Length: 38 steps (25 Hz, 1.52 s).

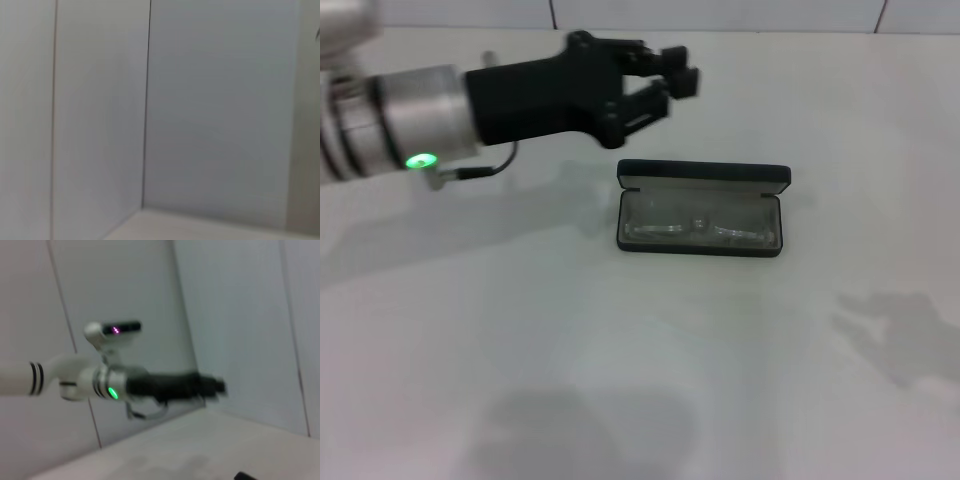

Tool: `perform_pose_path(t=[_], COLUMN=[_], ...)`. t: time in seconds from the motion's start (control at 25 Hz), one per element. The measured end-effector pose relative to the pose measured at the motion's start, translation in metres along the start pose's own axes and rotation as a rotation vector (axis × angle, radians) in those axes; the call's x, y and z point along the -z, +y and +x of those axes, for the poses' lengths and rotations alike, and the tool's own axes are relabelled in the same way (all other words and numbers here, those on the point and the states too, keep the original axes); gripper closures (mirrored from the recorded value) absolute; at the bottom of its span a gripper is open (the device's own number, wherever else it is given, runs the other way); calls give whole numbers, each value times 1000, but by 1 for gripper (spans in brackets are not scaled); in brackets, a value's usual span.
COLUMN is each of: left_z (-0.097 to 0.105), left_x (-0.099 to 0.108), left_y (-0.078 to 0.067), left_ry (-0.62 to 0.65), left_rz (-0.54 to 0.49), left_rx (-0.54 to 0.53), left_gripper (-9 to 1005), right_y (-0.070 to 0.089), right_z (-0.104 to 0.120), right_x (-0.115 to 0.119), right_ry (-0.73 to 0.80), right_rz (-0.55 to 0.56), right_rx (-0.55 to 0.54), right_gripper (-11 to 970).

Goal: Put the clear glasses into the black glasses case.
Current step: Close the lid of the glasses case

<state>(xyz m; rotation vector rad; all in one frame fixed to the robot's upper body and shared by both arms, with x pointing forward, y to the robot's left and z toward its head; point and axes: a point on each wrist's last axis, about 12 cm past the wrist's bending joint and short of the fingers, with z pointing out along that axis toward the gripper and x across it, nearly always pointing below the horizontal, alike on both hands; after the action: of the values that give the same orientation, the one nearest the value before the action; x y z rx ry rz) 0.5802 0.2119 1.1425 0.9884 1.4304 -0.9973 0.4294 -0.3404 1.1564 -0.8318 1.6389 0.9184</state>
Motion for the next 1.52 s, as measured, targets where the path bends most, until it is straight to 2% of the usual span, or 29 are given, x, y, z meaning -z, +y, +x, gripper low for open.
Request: perform_pose_path(t=[0.12, 0.28, 0.52, 0.68, 1.52], left_z=[-2, 1, 17, 23, 36], left_x=[-24, -42, -70, -80, -73], left_y=[12, 15, 15, 13, 15], left_ry=[116, 185, 311, 362, 407], left_rz=[-33, -34, -39, -42, -87], left_rx=[-3, -5, -21, -39, -6], left_gripper=[858, 617, 659, 659, 662], right_y=[0, -1, -9, -14, -16], right_z=[11, 22, 33, 37, 46], right_x=[10, 17, 21, 17, 13], right_ry=[-40, -62, -97, -99, -97], right_rz=[13, 44, 80, 78, 75], right_rx=[-36, -63, -85, -92, -117], right_gripper=[709, 704, 697, 692, 667])
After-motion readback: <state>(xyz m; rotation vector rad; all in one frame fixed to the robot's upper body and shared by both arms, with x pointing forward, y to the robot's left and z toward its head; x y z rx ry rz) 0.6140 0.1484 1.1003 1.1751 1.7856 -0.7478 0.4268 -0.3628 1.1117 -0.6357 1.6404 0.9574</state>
